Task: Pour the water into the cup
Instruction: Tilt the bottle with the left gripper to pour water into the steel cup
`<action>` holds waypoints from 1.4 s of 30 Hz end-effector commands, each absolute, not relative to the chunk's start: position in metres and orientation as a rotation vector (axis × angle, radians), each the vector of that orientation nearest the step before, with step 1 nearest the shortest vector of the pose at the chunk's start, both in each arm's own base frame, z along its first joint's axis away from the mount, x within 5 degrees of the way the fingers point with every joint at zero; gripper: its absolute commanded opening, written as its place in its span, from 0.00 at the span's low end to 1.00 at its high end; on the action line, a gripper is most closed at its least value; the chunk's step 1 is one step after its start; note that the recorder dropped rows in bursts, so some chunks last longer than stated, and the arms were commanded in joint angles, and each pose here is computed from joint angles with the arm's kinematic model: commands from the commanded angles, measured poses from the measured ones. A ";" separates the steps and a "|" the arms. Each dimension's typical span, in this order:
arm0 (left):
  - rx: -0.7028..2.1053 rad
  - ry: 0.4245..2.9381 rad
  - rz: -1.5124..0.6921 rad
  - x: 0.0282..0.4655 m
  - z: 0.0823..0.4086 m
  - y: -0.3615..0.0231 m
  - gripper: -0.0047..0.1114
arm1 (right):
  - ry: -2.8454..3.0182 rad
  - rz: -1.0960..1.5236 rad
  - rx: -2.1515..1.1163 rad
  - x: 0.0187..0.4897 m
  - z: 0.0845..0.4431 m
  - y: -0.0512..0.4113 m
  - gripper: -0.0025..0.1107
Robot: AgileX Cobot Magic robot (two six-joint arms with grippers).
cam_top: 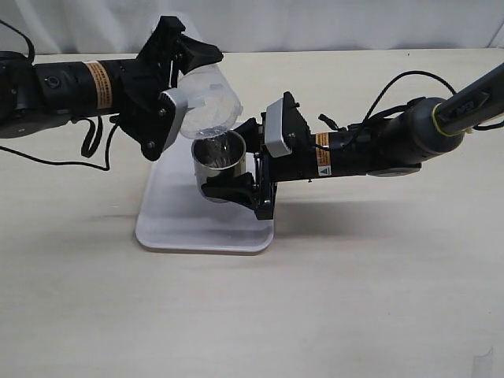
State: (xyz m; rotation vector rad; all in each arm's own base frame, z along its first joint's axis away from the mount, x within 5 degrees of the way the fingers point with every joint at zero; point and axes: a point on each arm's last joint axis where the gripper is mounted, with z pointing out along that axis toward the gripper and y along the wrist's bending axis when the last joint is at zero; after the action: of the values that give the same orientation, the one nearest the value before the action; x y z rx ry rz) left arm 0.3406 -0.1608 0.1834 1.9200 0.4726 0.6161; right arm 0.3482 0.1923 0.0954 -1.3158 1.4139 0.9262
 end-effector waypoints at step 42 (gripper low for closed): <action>1.861 0.359 0.641 0.339 0.196 -0.166 0.04 | 1.404 0.915 -1.282 0.351 0.102 0.193 0.06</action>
State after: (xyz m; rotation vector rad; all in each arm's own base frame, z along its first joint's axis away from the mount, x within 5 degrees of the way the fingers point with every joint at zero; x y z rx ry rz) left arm 0.3398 -0.1645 0.1898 1.9059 0.3233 0.6771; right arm 0.3495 0.1917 0.0939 -1.3164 1.4334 0.9066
